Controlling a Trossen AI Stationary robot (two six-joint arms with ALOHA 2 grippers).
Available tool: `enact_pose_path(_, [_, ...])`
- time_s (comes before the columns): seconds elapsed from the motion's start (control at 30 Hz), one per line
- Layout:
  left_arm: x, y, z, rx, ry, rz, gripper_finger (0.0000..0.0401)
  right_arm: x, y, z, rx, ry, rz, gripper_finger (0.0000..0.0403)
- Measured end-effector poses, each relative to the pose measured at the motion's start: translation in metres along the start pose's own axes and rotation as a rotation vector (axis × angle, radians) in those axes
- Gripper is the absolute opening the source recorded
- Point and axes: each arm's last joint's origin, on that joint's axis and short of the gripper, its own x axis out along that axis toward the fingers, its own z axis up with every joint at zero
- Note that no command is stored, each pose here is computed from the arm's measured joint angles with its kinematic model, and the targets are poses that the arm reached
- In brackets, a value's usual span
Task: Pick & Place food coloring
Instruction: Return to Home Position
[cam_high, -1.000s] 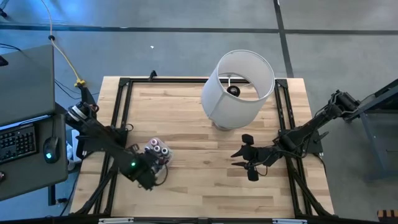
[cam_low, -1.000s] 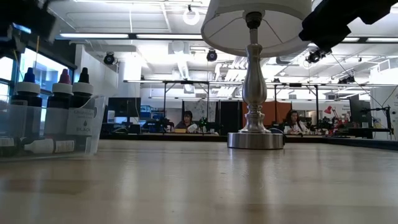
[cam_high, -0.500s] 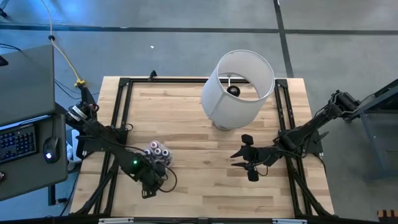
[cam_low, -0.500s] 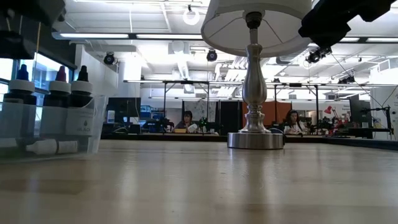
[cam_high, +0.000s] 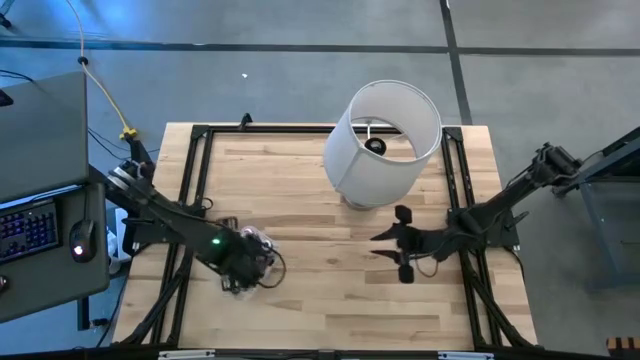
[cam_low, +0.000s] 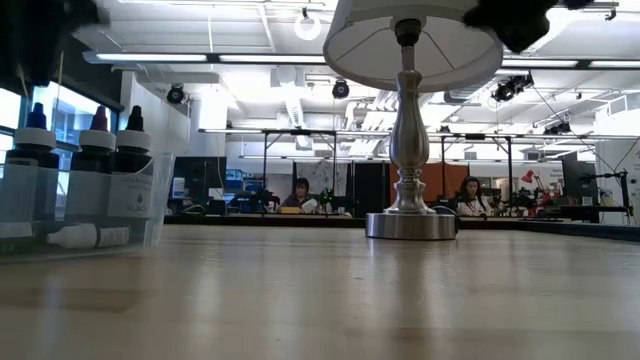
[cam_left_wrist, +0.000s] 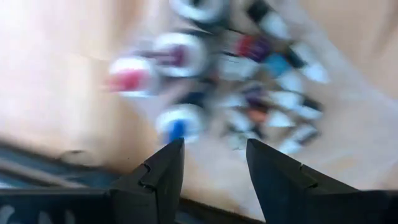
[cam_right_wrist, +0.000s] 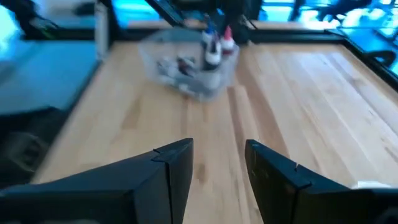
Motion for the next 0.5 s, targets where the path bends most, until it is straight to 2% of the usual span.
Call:
enact_pose_path(0.13, [-0.037, 0.022, -0.026, -0.016, -0.199, 0.155, 0.0170, -0.017, -0.003, 0.011, 0.007, -0.044, 0.125, 0.0140])
enact_pose_path(0.27, [-0.065, 0.051, -0.060, -0.083, -0.535, 0.190, 0.0170, -0.030, -0.006, 0.018, 0.009, -0.076, 0.226, 0.0140])
enact_pose_path(0.33, [-0.073, 0.071, -0.081, -0.141, -0.698, 0.147, 0.0170, -0.034, -0.007, 0.020, 0.021, -0.087, 0.247, 0.0140])
enact_pose_path(0.5, [-0.056, 0.107, -0.115, -0.179, -0.874, -0.019, 0.0170, -0.038, -0.009, 0.023, 0.030, -0.106, 0.248, 0.0140])
